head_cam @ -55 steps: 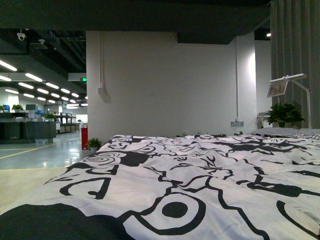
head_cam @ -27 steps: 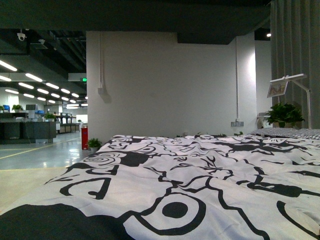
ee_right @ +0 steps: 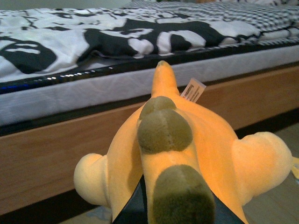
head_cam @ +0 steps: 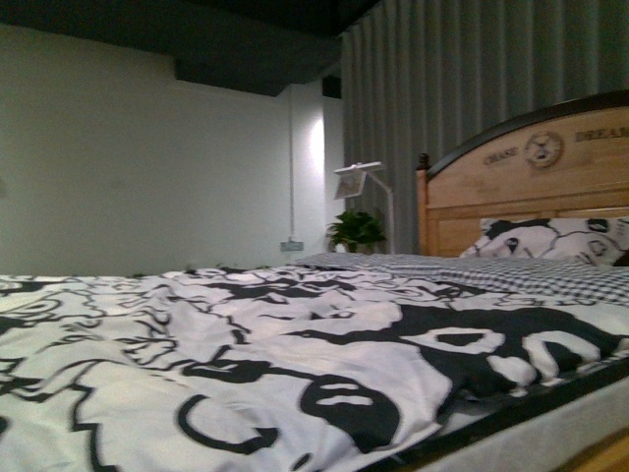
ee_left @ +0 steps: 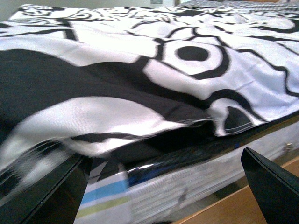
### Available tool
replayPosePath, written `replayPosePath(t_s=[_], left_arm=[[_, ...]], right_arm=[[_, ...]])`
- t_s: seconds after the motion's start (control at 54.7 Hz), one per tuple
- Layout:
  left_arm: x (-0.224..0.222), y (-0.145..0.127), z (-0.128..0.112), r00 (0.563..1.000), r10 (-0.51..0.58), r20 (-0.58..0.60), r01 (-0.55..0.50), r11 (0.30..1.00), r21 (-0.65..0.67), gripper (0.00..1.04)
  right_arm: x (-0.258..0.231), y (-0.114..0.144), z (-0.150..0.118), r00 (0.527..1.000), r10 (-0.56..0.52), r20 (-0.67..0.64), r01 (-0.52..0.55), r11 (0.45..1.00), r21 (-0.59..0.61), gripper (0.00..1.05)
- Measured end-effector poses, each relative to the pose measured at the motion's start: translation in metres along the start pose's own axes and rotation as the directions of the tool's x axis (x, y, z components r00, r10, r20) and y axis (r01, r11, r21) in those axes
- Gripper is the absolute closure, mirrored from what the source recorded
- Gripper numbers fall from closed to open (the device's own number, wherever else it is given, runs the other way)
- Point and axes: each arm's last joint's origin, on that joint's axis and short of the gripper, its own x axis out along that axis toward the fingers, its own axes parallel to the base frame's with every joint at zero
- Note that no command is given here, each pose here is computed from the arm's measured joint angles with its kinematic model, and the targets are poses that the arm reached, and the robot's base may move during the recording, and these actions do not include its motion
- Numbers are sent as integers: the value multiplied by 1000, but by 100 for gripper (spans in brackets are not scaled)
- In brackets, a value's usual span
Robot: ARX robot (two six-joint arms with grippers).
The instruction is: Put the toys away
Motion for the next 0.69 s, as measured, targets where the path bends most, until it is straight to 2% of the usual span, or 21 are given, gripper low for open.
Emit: replayPosePath(t_s=[0.695], left_arm=[[0, 0, 0, 1000, -2, 0, 2, 1000, 0, 6]], right_arm=[[0, 0, 0, 1000, 7, 0, -7, 1000, 0, 98]])
